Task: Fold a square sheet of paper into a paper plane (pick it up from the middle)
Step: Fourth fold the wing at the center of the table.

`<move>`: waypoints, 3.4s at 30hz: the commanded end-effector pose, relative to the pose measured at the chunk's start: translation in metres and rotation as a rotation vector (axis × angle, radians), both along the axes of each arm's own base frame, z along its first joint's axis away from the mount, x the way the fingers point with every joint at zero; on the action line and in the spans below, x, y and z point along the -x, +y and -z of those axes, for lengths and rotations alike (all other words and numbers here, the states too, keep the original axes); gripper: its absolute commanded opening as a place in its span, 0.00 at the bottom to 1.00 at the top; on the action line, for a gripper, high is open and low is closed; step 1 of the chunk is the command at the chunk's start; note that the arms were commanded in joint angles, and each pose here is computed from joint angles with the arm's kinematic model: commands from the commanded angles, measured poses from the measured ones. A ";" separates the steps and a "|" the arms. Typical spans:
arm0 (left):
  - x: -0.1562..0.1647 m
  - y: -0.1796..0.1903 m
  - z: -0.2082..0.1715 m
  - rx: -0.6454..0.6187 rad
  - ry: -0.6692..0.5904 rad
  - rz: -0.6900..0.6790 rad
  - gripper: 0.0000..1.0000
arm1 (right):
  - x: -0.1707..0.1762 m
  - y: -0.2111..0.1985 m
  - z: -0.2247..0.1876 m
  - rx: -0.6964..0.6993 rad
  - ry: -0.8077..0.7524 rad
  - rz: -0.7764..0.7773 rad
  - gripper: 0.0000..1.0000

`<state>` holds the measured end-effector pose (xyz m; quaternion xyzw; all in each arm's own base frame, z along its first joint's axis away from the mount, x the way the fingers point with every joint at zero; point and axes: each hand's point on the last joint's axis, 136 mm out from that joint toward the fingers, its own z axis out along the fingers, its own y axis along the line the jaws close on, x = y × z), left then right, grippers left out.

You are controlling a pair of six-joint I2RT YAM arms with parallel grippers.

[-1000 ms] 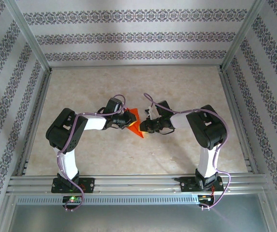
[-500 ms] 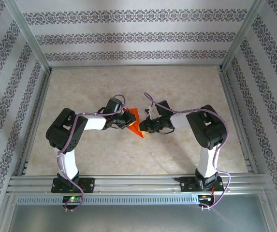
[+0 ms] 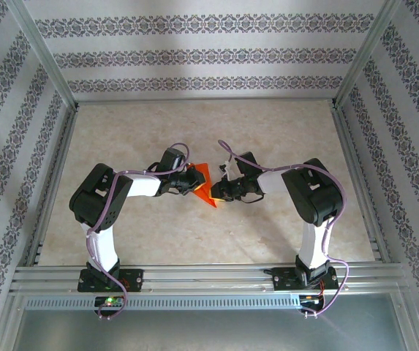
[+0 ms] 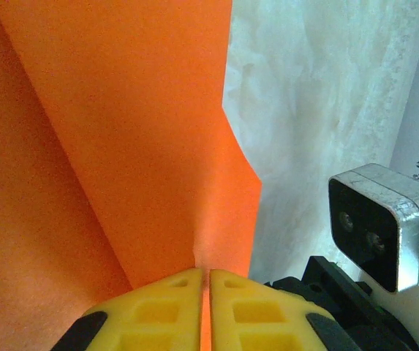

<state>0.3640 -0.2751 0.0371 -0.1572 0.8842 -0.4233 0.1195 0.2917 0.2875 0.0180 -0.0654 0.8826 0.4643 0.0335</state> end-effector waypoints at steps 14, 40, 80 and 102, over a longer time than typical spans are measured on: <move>-0.003 -0.002 -0.030 0.061 -0.100 0.009 0.12 | 0.023 -0.028 0.070 0.248 0.147 0.027 0.09; -0.005 -0.009 -0.020 0.081 -0.134 0.052 0.13 | 0.020 -0.034 0.074 0.256 0.169 0.049 0.09; -0.005 -0.007 0.003 0.069 -0.096 0.045 0.12 | 0.022 -0.038 0.078 0.248 0.179 0.064 0.14; -0.013 0.009 -0.025 0.084 -0.159 0.028 0.12 | 0.023 -0.046 0.087 0.279 0.173 0.081 0.06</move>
